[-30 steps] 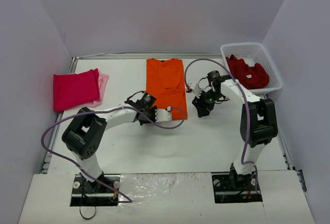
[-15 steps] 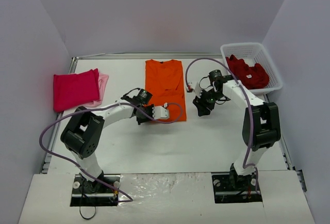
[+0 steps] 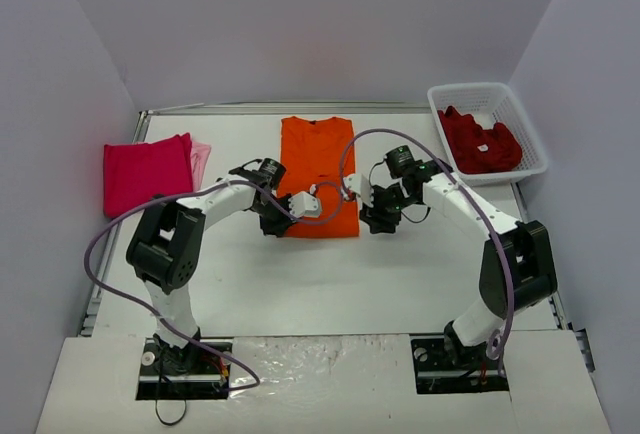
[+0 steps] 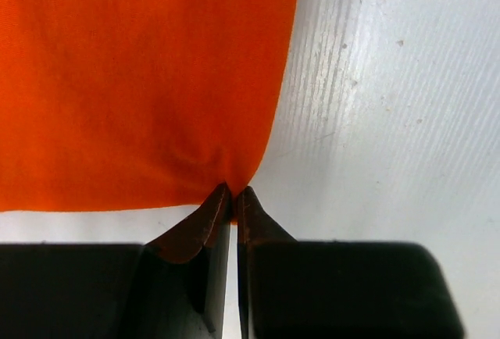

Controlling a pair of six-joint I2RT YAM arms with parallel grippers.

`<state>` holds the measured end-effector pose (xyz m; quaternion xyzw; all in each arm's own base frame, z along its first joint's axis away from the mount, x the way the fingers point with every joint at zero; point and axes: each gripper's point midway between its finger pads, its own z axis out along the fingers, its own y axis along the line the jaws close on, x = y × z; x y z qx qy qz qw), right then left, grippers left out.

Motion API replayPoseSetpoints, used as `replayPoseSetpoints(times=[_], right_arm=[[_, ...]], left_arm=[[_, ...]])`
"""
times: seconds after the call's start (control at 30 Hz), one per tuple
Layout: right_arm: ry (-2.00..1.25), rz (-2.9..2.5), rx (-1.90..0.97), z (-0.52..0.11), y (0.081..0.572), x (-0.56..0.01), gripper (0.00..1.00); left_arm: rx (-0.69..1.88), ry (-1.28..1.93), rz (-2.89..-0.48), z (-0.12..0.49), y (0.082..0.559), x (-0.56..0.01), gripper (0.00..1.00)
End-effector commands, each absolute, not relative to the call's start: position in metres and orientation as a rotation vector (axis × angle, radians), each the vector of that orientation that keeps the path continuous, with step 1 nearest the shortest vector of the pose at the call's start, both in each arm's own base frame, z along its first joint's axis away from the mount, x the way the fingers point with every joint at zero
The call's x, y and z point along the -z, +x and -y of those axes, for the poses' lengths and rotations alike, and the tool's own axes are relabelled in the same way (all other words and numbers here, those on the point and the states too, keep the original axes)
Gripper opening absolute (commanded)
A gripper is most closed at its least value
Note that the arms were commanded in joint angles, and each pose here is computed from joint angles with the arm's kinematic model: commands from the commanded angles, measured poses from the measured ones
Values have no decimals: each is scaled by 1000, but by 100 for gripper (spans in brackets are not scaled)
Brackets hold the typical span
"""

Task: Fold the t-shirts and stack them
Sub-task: Grab one side of the 2/3 rectangular tshirt with both arms

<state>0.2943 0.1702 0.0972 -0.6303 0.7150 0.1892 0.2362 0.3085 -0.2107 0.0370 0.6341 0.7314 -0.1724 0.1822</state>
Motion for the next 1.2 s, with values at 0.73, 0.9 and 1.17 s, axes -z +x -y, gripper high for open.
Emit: replayPoseSetpoints(times=[0.73, 0.9, 1.17], right_arm=[[-1857, -1791, -405, -216, 281, -65, 42], [-1926, -1793, -402, -223, 271, -54, 41], [-2006, -1811, -380, -223, 266, -32, 37]], left_arm=[[998, 1670, -2141, 228, 292, -58, 2], [1015, 1670, -2150, 227, 292, -56, 2], [1022, 1667, -2162, 220, 295, -54, 2]])
